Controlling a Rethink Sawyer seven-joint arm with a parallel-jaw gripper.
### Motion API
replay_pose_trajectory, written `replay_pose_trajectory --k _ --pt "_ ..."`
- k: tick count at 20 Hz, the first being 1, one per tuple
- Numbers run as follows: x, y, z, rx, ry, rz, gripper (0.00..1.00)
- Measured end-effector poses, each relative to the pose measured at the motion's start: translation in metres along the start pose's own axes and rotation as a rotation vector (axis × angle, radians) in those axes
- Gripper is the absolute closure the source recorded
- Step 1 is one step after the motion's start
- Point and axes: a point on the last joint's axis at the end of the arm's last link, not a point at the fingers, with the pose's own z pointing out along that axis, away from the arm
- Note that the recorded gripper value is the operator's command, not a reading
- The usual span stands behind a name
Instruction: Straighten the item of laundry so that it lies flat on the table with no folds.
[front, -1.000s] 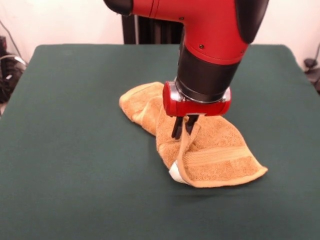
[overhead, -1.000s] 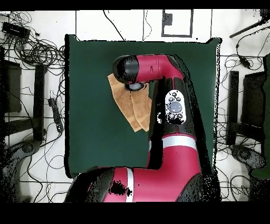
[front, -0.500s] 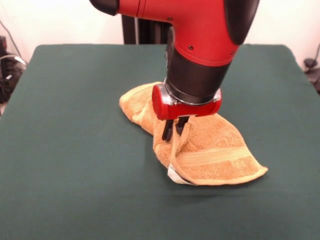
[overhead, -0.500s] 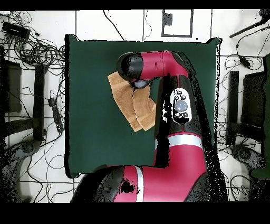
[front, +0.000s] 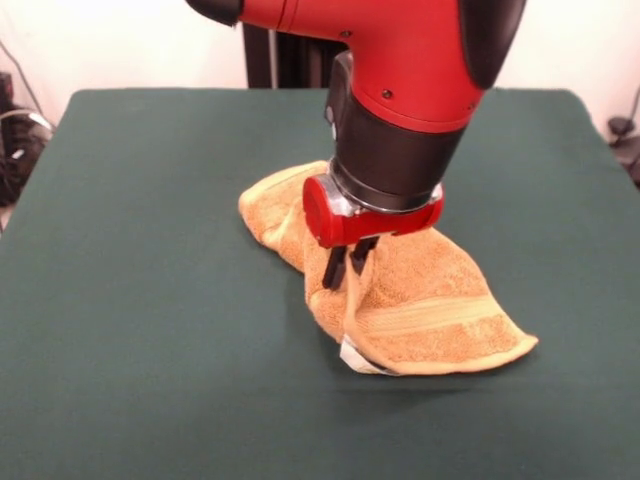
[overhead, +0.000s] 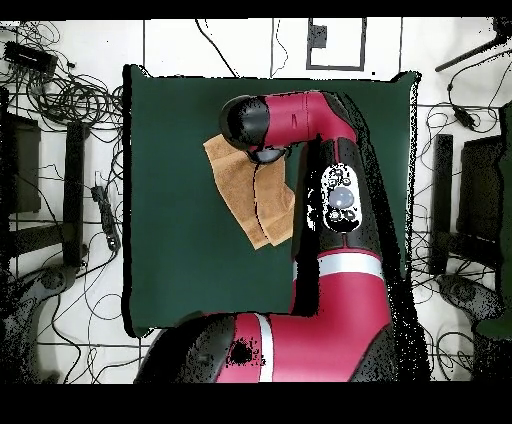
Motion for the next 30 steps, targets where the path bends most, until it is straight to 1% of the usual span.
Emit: replay_pose_trajectory --k 4,15,22,25,27,30 --pt "-0.003 0.002 -0.002 -0.003 -0.004 -0.033 1.00" --pt "-0.002 -0.001 0.000 0.014 0.000 -0.087 1.00" --pt "-0.004 -0.001 -0.001 0.000 -0.010 -0.083 1.00" --pt "-0.003 -0.006 0.000 -0.008 -0.013 -0.074 1.00" --pt "-0.002 -0.014 0.001 -0.017 -0.016 -0.061 1.00" --pt "-0.002 -0.024 0.000 -0.034 -0.041 -0.039 1.00"
